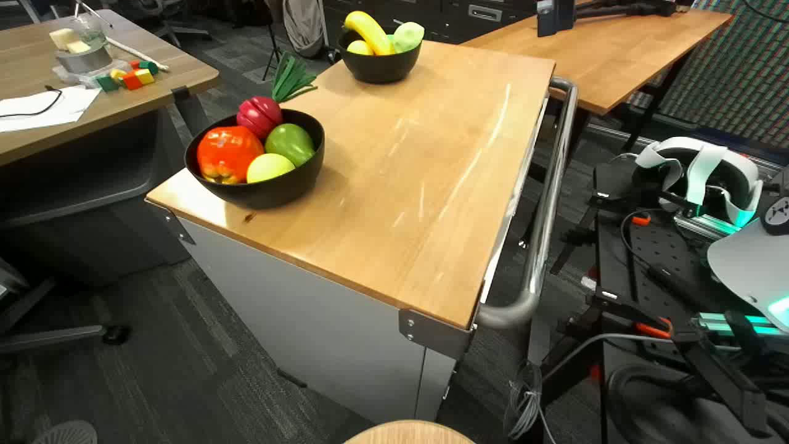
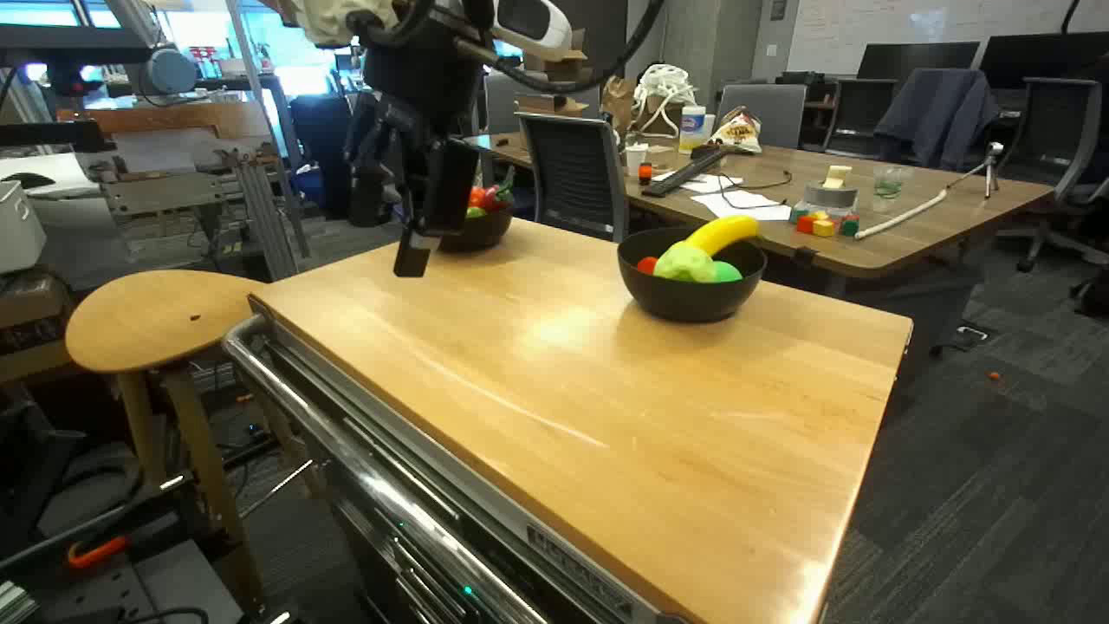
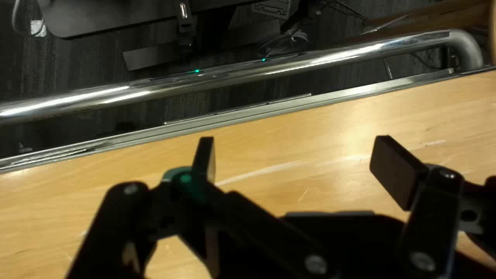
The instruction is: Take the plastic fruits and vegetables and place them on the table
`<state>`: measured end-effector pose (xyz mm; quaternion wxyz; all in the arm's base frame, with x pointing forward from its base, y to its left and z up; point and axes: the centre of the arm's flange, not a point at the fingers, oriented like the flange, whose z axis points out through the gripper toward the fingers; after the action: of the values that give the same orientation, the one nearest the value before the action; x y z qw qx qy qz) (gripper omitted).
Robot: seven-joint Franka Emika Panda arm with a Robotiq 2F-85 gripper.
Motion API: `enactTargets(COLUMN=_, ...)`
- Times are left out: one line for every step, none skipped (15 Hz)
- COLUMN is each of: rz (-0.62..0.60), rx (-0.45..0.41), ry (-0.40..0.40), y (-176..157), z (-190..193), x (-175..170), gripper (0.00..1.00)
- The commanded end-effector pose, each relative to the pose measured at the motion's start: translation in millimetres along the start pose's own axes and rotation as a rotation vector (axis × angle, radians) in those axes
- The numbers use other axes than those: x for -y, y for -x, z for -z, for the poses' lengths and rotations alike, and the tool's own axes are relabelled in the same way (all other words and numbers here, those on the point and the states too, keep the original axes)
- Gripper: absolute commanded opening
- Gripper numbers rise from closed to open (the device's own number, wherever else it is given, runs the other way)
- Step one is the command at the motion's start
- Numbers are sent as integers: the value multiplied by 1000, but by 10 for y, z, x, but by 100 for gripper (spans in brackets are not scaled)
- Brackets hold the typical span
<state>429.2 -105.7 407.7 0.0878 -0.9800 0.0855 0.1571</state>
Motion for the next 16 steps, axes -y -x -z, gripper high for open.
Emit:
enactTargets(rz=0, rx=-3, ry=0, y=-3, z=12, x=1, gripper=100)
enactTargets(rz=0, rx=-6, ry=0, y=-5, z=28, x=2, gripper=100)
enactTargets(rz=1, rx=-8, ry=1, y=-5, z=37, x=3, gripper=100)
enactTargets(rz=1, rx=-9, ry=1, y=-5, z=41, x=3, gripper=100)
enactTargets(rz=1, rx=-9, ry=1, y=-5, z=41, x=3, gripper=100)
enactTargets(rz=1, rx=-9, ry=1, y=-5, z=41, x=3, gripper=100)
enactTargets(rz=1, rx=-9, ry=1, y=-5, z=41, x=3, gripper=100)
enactTargets(rz=1, rx=-9, ry=1, y=-5, z=41, x=3, gripper=100)
enactTargets(rz=1, rx=-9, ry=1, y=-5, z=41, x=3, gripper=100)
enactTargets(rz=1, rx=-9, ry=1, y=-5, z=41, x=3, gripper=100)
enactTargets(rz=1, rx=-9, ry=1, y=-5, z=41, x=3, gripper=100)
enactTargets(rz=1, rx=-9, ry=1, y=-5, z=41, x=3, gripper=100)
enactTargets(rz=1, rx=-9, ry=1, y=-5, z=41, x=3, gripper=100)
enactTargets(rz=1, rx=-9, ry=1, y=-5, z=42, x=3, gripper=100)
enactTargets(rz=1, rx=-9, ry=1, y=-5, z=41, x=3, gripper=100)
enactTargets(rz=1, rx=-9, ry=1, y=-5, z=42, x=3, gripper=100)
